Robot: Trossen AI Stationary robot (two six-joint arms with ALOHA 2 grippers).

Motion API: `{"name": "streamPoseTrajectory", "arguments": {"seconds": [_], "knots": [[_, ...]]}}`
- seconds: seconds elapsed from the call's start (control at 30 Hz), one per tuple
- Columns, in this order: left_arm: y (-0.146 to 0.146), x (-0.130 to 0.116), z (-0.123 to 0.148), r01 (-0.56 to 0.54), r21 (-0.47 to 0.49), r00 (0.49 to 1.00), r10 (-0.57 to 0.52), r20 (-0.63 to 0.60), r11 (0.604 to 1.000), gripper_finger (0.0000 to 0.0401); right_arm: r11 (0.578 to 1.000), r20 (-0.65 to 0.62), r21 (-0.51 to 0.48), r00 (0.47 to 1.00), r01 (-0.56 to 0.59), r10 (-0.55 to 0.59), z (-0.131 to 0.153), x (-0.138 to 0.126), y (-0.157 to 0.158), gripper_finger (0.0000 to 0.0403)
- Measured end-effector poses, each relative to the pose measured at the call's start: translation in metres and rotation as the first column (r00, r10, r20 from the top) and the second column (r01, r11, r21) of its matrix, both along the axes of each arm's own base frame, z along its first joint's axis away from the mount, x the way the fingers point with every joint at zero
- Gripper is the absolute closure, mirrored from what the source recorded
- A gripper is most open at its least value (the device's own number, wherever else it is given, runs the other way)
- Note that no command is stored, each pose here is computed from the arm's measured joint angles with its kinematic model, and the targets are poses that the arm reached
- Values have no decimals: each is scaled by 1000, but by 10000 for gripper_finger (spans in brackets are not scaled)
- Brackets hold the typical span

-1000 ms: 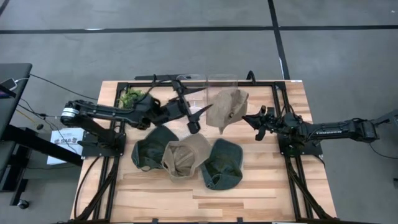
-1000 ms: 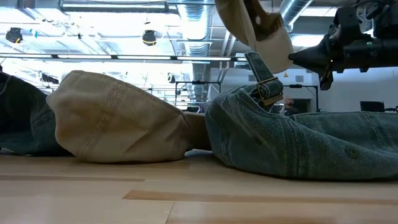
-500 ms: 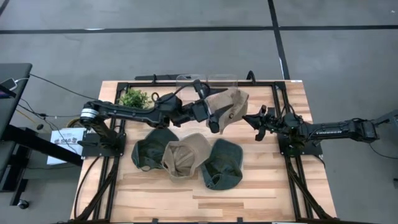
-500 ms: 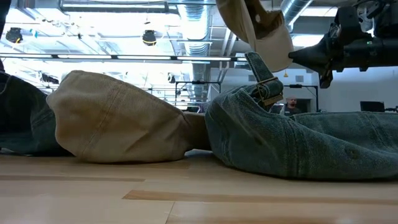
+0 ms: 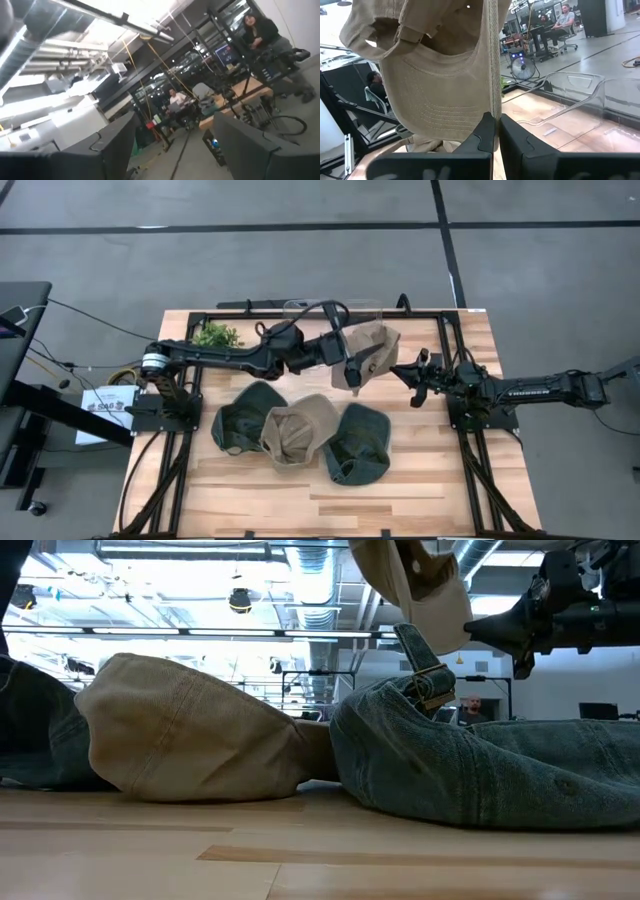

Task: Pick & Place hat
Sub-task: Put the right brown cap into the right transparent bin

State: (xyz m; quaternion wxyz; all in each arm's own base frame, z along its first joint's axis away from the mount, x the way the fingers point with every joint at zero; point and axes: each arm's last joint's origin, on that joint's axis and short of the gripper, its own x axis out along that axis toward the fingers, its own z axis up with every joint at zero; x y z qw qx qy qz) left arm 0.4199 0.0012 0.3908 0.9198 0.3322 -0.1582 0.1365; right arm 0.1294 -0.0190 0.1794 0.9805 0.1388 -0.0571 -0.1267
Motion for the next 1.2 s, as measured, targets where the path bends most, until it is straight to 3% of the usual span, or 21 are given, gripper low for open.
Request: {"name": "streamPoseTrajectory", "arguments": {"seconds": [0.23, 0.5, 0.83, 1.2], "knots": [[20, 8, -13, -28, -57, 999, 27, -28, 998, 137, 1000, 6, -2, 1000, -12, 12, 1, 0, 1, 401], [49, 12, -22, -133, -89, 991, 130, -42, 987, 137, 995, 66, -50, 994, -83, 87, 8, 0, 12, 401], [81, 2, -15, -272, -121, 962, 274, 1, 955, 137, 986, 86, -86, 985, -145, 153, 10, 0, 21, 401], [87, -6, -3, -408, -33, 909, 410, 83, 912, 137, 983, 70, -111, 985, -147, 155, 10, 0, 21, 401]]}}
